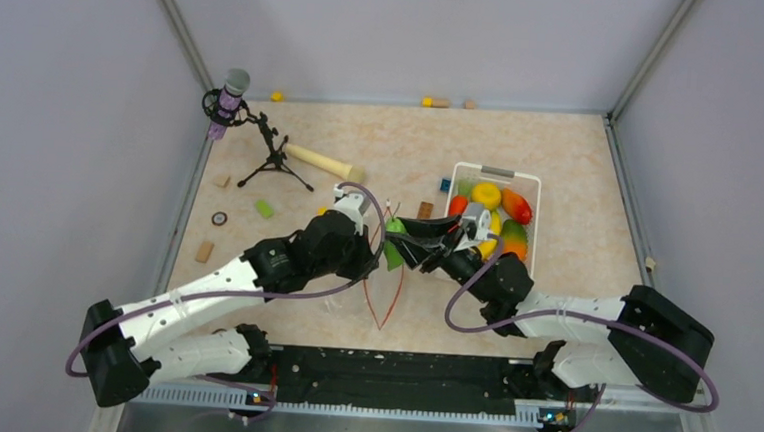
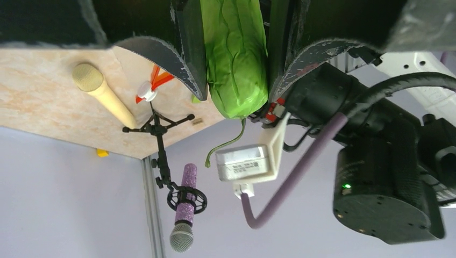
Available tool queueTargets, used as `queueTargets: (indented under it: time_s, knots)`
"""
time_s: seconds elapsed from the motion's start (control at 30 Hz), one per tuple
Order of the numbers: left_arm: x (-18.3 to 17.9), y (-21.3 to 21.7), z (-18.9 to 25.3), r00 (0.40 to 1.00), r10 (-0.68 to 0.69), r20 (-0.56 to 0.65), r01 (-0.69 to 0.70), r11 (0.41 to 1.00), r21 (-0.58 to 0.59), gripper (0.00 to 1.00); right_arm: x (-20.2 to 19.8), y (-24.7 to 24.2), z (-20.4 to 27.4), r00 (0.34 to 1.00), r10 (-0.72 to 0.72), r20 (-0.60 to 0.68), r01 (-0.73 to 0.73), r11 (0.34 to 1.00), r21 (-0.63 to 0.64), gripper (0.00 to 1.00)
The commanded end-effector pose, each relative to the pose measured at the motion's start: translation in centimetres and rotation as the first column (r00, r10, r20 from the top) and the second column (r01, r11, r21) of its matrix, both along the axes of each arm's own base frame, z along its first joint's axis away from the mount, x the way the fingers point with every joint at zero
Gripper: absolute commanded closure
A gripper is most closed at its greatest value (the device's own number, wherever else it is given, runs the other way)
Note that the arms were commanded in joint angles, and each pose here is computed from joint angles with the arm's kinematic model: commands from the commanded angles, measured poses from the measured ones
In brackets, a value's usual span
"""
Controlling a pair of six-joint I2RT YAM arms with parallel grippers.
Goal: Place the food in the zip-top bag and seal the zipper
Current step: Place the fake vegetable in the zipper food storage bag.
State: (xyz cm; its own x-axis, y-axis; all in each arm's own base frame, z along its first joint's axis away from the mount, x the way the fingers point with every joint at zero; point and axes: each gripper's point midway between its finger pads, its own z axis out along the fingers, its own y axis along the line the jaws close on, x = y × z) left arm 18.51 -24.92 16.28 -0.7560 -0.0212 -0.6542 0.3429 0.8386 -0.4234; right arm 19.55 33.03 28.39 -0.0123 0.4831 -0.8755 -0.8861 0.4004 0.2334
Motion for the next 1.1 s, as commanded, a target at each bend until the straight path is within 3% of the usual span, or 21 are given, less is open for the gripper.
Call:
queueTargets:
  time_s: [0.0,0.33,0.57,0.77,1.07]
  knots:
    - [0.0,-1.0,1.8,0.999,-0.018,0.037,0.021,0.996,-0.090,1.00,0.3,0.1,0.0,1.000,-0.028,0.009,0.028,0.999,0.019,1.00]
    - [-0.2,-0.8,2.4,0.999,-0.016,0.049,0.022,0.993,-0.112,1.00,0.8,0.8,-2.4,0.999,-0.037,-0.024,0.035,0.996,-0.082,1.00]
    - [-0.7,-0.1,4.3,0.993,-0.017,0.113,0.037,0.984,-0.174,1.00,1.7,1.5,-5.3,0.988,-0.095,-0.124,0.056,0.957,-0.283,1.00]
    - [-1.1,0.8,6.1,0.981,0.003,0.192,0.046,0.968,-0.248,1.00,2.4,1.5,-5.7,0.957,-0.158,-0.242,0.065,0.934,-0.351,1.00]
    - [-1.9,1.0,7.3,0.967,-0.008,0.254,0.093,0.941,-0.326,1.00,4.6,0.1,-6.6,0.772,-0.416,-0.481,0.142,0.850,-0.506,0.98]
